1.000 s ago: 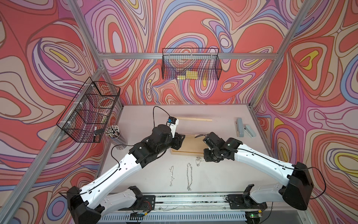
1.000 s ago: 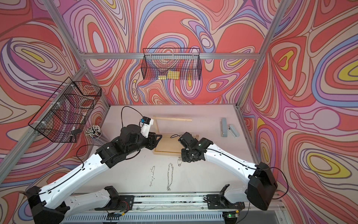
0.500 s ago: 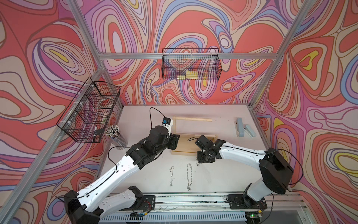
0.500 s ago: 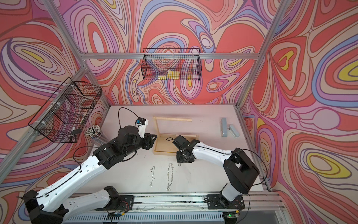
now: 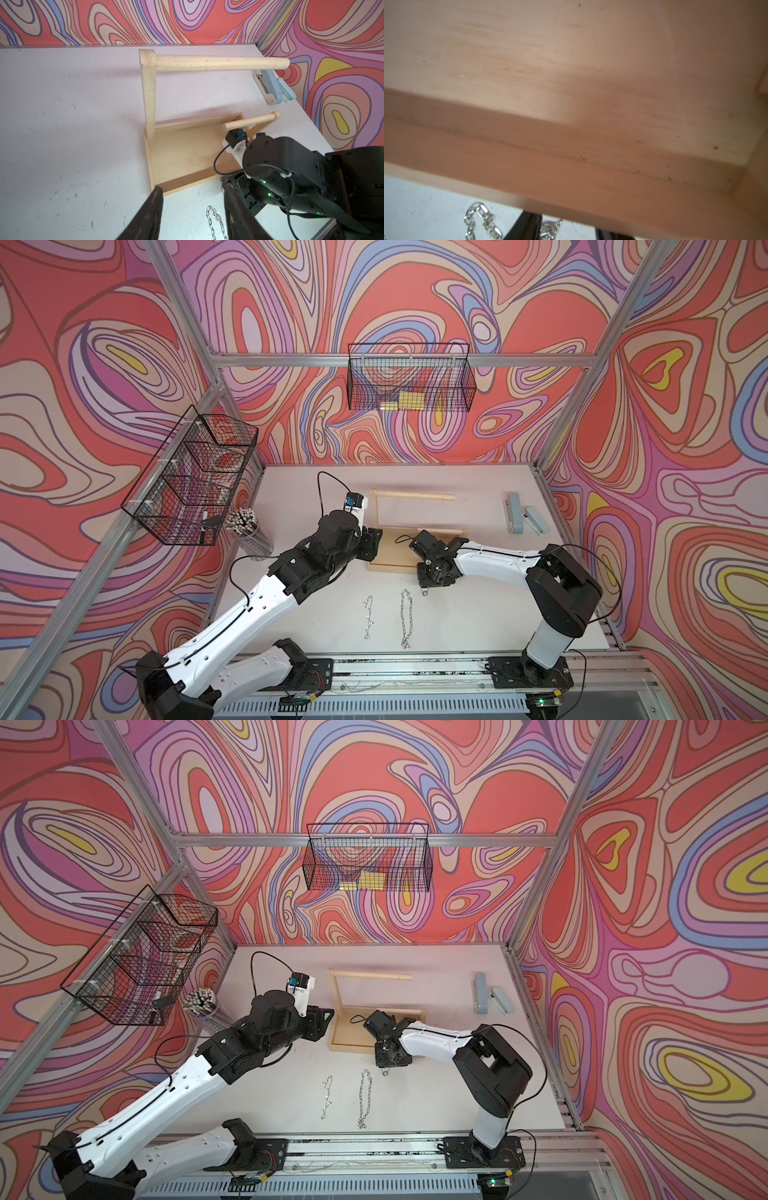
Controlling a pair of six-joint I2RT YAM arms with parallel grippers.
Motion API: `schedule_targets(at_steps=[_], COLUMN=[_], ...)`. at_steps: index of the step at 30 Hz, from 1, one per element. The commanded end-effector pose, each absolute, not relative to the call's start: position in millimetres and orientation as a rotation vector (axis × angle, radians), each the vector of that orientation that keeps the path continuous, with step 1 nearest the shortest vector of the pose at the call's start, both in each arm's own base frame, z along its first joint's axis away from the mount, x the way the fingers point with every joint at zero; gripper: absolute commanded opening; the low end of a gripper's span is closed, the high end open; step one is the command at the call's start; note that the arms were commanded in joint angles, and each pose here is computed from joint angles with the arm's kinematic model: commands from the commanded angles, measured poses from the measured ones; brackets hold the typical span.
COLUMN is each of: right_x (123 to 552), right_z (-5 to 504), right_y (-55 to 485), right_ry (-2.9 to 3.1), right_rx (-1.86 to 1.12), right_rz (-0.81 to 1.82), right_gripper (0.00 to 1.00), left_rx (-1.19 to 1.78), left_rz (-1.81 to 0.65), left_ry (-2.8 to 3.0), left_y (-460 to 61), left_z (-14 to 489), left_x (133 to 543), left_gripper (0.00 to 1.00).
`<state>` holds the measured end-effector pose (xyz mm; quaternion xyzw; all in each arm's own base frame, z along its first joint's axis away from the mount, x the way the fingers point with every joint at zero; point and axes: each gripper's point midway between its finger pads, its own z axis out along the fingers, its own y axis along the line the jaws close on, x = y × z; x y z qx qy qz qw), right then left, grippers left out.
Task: Hang the necklace on the jewelry display stand
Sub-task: Pick up the necklace from the center of the board.
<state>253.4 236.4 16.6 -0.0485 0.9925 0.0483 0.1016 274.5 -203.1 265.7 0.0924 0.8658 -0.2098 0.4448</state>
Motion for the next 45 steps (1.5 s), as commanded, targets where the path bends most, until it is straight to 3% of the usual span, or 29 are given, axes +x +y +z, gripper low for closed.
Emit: schedule_targets(at_steps=[1, 5, 13, 45], right_x=[258.4, 253.1, 243.7, 289.3], right_z=[3.1, -4.5, 1.6, 264.7], right_y=[235.6, 234.2, 225.0, 276.4], right_ry=[2.930, 2.959, 2.969, 2.484], right_rx=[-0.162, -0.169, -0.167, -0.373], right_rz=[0.085, 0.077, 0.064, 0.437], right_gripper=[0.43, 0.35, 0.00, 0.00], left_rx=[0.214, 0.207, 0.201, 0.287], left_rz=[-0.508, -0.503, -0.513, -0.676], left_ry=[2.159, 2.160, 2.154, 2.110], left_y=[-196.2, -193.8, -195.0, -230.1], left_z=[261.3, 260.8, 260.1, 279.7], left_x=[272.0, 271.4, 273.0, 279.1], left_gripper=[0.51, 0.51, 0.52, 0.44])
